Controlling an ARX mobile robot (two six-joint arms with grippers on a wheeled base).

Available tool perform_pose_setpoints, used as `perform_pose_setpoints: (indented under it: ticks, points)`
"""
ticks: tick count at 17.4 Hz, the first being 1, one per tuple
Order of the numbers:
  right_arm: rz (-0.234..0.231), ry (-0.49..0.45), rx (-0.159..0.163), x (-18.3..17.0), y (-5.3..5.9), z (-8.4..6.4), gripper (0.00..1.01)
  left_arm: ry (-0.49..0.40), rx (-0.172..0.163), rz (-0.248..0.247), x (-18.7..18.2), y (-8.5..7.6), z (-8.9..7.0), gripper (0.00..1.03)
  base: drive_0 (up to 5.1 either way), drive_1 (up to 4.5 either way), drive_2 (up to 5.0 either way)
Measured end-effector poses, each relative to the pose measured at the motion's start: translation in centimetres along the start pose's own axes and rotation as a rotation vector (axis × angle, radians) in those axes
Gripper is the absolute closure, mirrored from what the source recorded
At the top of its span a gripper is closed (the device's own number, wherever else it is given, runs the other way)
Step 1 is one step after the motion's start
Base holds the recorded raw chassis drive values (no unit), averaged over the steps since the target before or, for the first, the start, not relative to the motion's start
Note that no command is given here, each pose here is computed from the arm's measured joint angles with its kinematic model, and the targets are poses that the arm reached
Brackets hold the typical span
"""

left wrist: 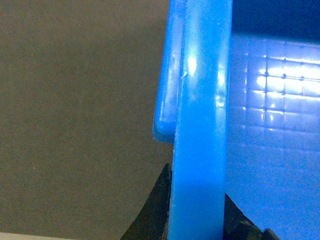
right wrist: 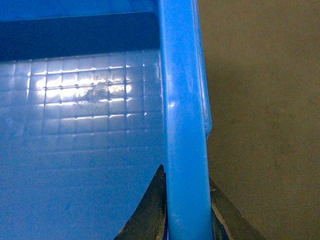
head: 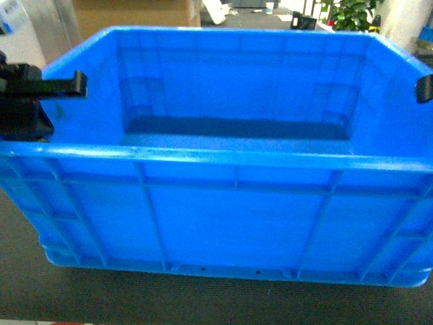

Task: Place box next to blue box on left shelf

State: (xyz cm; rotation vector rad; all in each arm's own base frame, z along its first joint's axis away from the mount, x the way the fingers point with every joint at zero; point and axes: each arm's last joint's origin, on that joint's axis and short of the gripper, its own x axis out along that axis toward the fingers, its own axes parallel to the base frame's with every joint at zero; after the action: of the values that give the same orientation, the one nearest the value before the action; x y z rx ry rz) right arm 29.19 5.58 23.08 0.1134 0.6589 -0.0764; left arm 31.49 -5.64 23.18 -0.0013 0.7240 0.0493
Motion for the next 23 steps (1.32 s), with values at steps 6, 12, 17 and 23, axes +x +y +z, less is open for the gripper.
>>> perform_pose_setpoints:
  ticks: [6,12,17,23]
  points:
    - [0.017,-0.225,-0.034,-7.9,-0.1,-0.8,0.91,-0.263,0.003,0.043,-8.9,-0.4,-2.6,0.92,0.0,0.00,0.0]
    - [0.021,-0.343,-0.030,-13.0,-0.4,-3.3,0.90,-0.396,-0.003,0.056,-14.3,0.0,-5.1,0.92,0.0,0.00,0.0]
    - [0.015,-0.369,-0.027,-13.6,-0.3,-3.5,0.90,-0.415,0.006,0.056,-14.7,0.0,-5.1,0.92,0.0,0.00,0.0]
    - [0.012,-0.358,-0.028,-13.4,-0.3,-3.7,0.90,-0.408,0.010,0.058,-14.6,0.0,-5.2,0.92,-0.1,-0.11,-0.1]
